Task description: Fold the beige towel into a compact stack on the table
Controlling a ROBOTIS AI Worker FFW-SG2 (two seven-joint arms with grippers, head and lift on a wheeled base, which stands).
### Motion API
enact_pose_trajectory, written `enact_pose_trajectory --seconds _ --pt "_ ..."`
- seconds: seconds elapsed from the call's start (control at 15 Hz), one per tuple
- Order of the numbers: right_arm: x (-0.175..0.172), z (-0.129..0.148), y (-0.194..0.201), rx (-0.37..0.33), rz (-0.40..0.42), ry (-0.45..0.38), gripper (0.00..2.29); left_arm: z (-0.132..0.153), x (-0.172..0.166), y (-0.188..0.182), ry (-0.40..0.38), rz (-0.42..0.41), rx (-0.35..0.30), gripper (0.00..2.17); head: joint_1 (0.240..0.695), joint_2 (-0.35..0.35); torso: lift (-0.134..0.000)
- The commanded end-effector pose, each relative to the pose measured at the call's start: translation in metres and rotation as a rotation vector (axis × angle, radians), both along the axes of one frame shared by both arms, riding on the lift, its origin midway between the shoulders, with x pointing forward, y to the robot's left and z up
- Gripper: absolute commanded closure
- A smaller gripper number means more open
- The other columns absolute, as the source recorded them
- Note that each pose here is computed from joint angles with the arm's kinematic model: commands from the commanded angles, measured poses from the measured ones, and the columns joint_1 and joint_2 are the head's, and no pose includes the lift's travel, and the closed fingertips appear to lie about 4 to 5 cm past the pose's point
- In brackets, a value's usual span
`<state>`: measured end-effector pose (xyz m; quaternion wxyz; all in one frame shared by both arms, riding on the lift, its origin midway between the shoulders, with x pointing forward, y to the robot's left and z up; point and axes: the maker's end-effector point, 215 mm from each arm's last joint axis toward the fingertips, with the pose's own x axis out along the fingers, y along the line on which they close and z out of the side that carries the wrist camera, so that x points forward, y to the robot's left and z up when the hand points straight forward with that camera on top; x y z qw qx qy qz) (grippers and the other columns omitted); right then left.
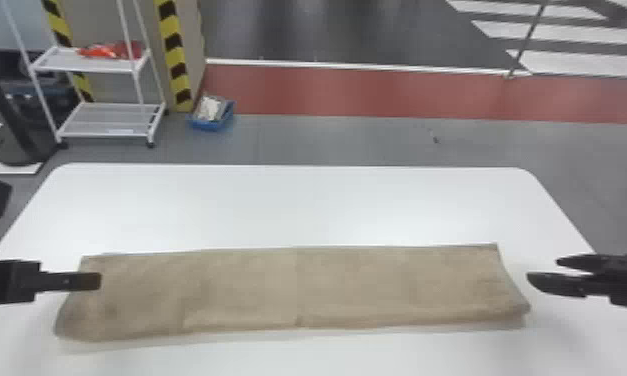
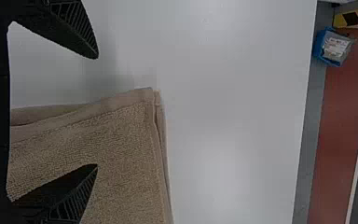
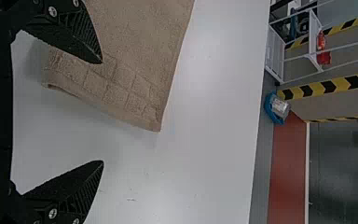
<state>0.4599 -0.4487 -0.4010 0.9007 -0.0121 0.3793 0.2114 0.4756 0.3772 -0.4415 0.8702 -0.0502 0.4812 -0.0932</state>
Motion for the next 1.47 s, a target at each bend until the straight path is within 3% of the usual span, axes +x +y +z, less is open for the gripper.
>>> enact_pose_trajectory --seconds 0.0,1.0,1.4 --pt "0.000 0.000 0.000 0.002 0.001 0.000 0.13 0.000 0.000 0.001 0.000 0.002 0.000 0.05 0.695 -0.085 -0.124" --pt "-0.009 -0.004 -0.005 0.003 -0.011 0.012 0.12 -0.001 -0.005 0.000 0.004 -0.001 -0.004 0.05 0.695 -0.092 -0.124" --pt "-0.011 -0.003 -0.007 -0.003 -0.013 0.011 0.12 -0.007 -0.012 -0.008 0.025 0.005 -0.044 0.15 0.695 -0.106 -0.124"
